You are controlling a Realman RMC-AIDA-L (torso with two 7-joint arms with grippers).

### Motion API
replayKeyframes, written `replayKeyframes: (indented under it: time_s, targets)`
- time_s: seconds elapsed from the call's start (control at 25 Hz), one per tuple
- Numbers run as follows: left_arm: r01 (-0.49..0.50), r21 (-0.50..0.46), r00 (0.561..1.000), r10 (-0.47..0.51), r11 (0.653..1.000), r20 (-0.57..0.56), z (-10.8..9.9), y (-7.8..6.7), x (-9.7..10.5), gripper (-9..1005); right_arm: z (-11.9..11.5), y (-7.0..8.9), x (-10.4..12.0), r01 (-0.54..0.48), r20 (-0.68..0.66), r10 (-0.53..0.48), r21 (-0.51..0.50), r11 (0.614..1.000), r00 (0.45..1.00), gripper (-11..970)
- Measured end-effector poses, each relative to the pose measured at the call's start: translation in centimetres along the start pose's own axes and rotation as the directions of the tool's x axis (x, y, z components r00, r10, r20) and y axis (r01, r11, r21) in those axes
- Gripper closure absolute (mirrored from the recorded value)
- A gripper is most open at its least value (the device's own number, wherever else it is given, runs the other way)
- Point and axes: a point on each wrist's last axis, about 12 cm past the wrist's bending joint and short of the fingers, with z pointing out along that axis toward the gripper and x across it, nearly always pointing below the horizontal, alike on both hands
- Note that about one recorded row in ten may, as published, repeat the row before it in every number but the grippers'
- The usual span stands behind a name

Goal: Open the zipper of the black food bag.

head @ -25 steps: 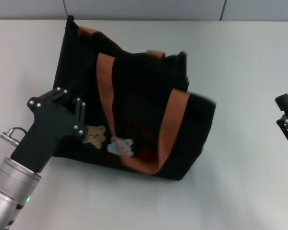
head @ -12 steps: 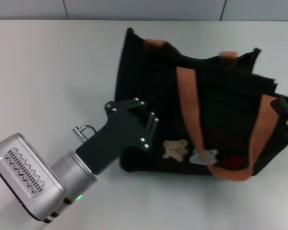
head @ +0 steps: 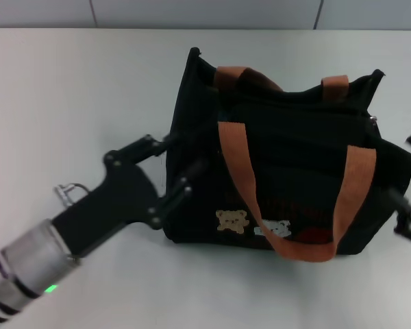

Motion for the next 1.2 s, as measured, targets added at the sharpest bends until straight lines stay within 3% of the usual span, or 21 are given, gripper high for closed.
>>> replayKeyframes:
  time_s: [0.16,0.28,0.48,0.64,0.76,1.2]
  targets:
    - [0.051,0.049,0.999,-0.052,0.997,0.013,-2.2,1.6,-0.9,663,-0.2,-0.1,-0.3,-0.038,-0.067,0.031,-0.11,0.993,0.997,124]
    - [0.078,0.133,0.997,-0.08,0.988,0.014,-3.7,2.3,-1.9,428,0.0,-0.1,-0.3,-0.077,-0.108,0.058,-0.174,0.982,0.992,124]
    - [0.197,0.337,0.98,-0.184,0.921,-0.071,-5.1,2.7,-3.0,196,0.6,-0.1,-0.2,-0.154,-0.175,0.112,-0.254,0.955,0.978,124]
    - [0.249,0.466,0.968,-0.205,0.849,-0.143,-3.9,2.1,-2.7,184,1.3,-0.5,-0.1,-0.215,-0.232,0.147,-0.301,0.929,0.961,124]
    - [0.252,0.507,0.968,-0.202,0.824,-0.151,-3.0,1.7,-2.6,174,1.7,-0.7,0.0,-0.224,-0.246,0.148,-0.321,0.92,0.958,124]
    - [0.246,0.505,0.969,-0.203,0.827,-0.14,-2.7,1.8,-2.6,162,1.9,-0.8,0.2,-0.217,-0.247,0.143,-0.306,0.927,0.958,124]
